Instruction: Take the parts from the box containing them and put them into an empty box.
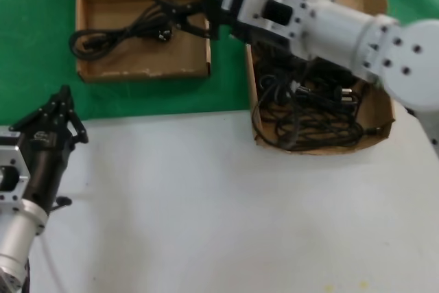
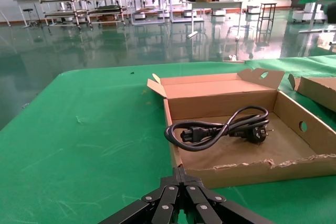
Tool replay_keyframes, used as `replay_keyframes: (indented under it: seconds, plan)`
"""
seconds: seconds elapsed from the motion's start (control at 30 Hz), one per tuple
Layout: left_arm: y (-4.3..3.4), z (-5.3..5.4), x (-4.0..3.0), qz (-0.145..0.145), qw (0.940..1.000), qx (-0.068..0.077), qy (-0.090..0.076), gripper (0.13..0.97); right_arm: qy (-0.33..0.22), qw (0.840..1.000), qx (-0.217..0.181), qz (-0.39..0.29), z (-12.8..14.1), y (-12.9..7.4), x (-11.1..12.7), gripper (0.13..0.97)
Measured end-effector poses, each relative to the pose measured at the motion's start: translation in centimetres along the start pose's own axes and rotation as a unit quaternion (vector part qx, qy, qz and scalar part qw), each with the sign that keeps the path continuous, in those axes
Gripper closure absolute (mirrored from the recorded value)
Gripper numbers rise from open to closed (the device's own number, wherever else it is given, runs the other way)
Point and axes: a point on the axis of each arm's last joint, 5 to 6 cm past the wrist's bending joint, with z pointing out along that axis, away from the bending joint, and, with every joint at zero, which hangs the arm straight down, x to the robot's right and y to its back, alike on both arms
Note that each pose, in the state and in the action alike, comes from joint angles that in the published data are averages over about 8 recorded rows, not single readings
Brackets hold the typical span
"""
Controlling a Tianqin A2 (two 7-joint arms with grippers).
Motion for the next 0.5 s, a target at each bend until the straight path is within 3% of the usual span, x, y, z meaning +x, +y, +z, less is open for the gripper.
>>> replay_keyframes:
  seconds: [0.27, 0.5]
  plan:
    - [0.00, 0.0, 0.00, 0.000, 1.0000, 0.000, 0.000, 0.952, 0.061, 0.996, 0.028, 0.056, -4.9, 0.7, -1.3, 0.514]
    - [0.00, 0.0, 0.00, 0.000, 1.0000, 0.000, 0.000, 0.952, 0.103, 0.990, 0.042, 0.089, -7.2, 1.9, -3.1, 0.346]
